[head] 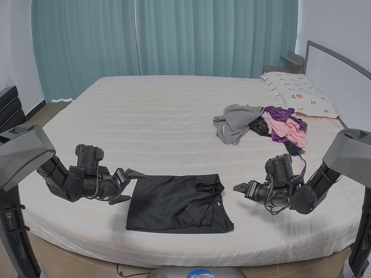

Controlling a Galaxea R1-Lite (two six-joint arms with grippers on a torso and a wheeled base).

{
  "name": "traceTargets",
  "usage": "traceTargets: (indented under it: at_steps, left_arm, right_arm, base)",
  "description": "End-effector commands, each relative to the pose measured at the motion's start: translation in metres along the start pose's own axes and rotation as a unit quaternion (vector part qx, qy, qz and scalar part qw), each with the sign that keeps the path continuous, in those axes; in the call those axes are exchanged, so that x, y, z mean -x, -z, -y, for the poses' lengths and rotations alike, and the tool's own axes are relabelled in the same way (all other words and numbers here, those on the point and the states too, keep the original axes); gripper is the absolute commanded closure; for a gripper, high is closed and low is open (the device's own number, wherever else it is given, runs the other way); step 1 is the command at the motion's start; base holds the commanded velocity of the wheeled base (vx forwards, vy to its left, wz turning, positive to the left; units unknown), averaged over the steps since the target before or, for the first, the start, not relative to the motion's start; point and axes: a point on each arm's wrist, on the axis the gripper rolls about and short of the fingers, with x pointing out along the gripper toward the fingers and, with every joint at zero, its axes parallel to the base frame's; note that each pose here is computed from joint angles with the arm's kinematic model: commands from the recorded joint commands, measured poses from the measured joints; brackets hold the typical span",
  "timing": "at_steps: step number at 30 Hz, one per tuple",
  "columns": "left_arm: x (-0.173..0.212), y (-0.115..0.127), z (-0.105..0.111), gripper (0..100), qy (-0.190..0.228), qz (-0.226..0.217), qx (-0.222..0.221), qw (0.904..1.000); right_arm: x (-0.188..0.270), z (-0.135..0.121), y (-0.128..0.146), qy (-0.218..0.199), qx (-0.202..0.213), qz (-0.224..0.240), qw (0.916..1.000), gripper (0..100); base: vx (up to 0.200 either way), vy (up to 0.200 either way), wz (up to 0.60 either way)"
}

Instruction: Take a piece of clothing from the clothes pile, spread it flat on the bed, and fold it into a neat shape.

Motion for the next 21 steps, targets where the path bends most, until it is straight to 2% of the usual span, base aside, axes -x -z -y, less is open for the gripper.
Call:
traceTargets:
  at_steps: [1, 8, 14, 21]
  left_arm:
    - [-0.001, 0.001, -0.001, 0, -0.002, -0.002, 0.001, 1.0000]
    - [-0.002, 0.001, -0.001, 0, -0.002, -0.003, 0.000, 1.0000]
    - [-0.003, 0.001, -0.002, 0, -0.003, -0.003, -0.001, 1.0000]
    - [-0.003, 0.001, -0.002, 0, -0.003, -0.001, -0.001, 1.0000]
  right_arm:
    - [0.000, -0.026, 0.006, -0.012, 0.026, -0.010, 0.9996, 0]
    - [0.000, -0.050, 0.020, -0.011, 0.054, -0.037, 0.9978, 0]
    - [-0.010, -0.054, 0.032, 0.042, 0.092, -0.051, 0.9935, 0]
    - [-0.021, -0.055, 0.036, 0.065, 0.109, -0.055, 0.9904, 0]
  base:
    - [0.000, 0.200, 0.00]
    - [0.000, 0.200, 0.00]
    - [0.000, 0.000, 0.00]
    - [0.000, 0.000, 0.00]
